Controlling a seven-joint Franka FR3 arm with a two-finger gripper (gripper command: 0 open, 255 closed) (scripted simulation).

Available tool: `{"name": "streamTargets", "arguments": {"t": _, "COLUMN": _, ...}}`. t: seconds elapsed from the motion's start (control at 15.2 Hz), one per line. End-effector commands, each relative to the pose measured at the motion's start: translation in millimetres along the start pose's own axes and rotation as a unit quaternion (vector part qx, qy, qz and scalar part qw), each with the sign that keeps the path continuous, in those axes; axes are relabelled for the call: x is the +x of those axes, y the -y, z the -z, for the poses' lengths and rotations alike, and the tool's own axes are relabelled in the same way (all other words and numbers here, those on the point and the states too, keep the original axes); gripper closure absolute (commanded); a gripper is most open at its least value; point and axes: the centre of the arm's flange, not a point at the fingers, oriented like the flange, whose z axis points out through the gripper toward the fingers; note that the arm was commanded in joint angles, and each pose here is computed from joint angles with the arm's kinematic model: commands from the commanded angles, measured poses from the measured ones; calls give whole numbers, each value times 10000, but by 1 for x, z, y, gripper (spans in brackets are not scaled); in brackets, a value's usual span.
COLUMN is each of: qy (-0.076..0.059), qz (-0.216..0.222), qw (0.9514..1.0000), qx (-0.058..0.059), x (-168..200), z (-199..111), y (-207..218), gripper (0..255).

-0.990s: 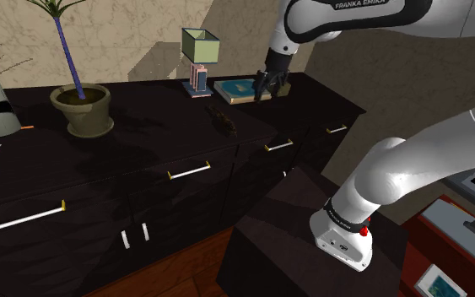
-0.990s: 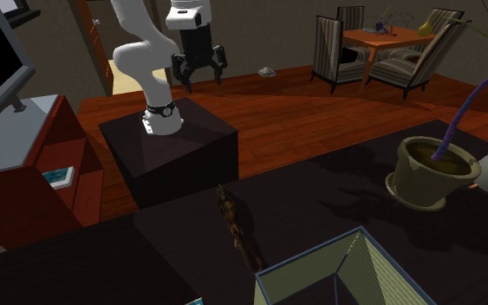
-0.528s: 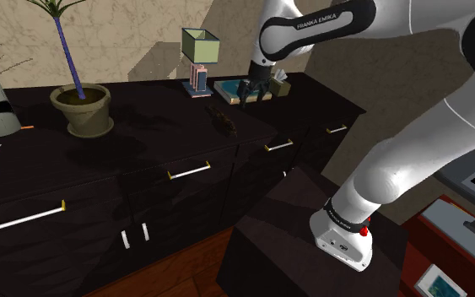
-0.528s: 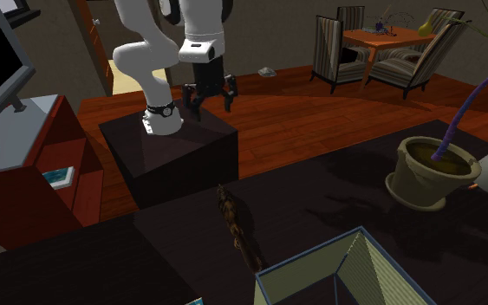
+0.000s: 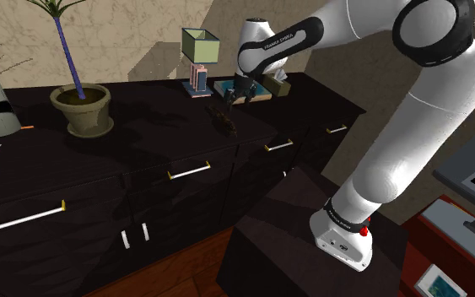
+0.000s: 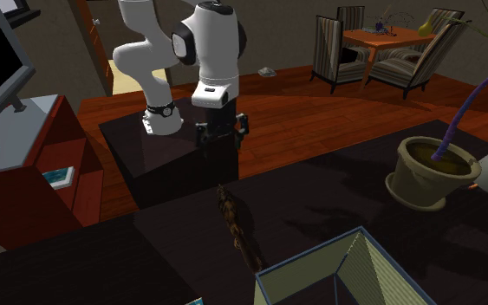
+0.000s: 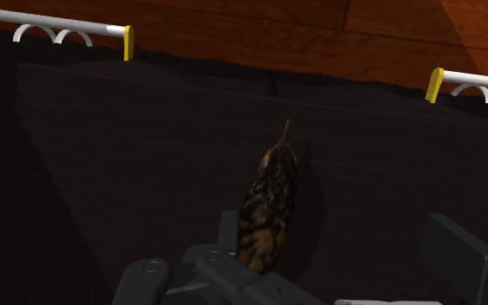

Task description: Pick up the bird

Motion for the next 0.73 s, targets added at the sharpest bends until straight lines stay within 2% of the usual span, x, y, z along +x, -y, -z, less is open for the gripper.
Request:
{"name": "streamTargets", "arguments": {"t": 0.0, "qy": -34, "qz": -67, "qw": 10000, "qx": -64, "x": 17, "z": -18, "y": 0, "gripper": 0}}
{"name": "streamTargets", "arguments": {"t": 0.66, "qy": -185, "qz": -402, "qw": 9983, "qx": -373, "x": 109, "z": -105, "y": -16, "gripper": 0}}
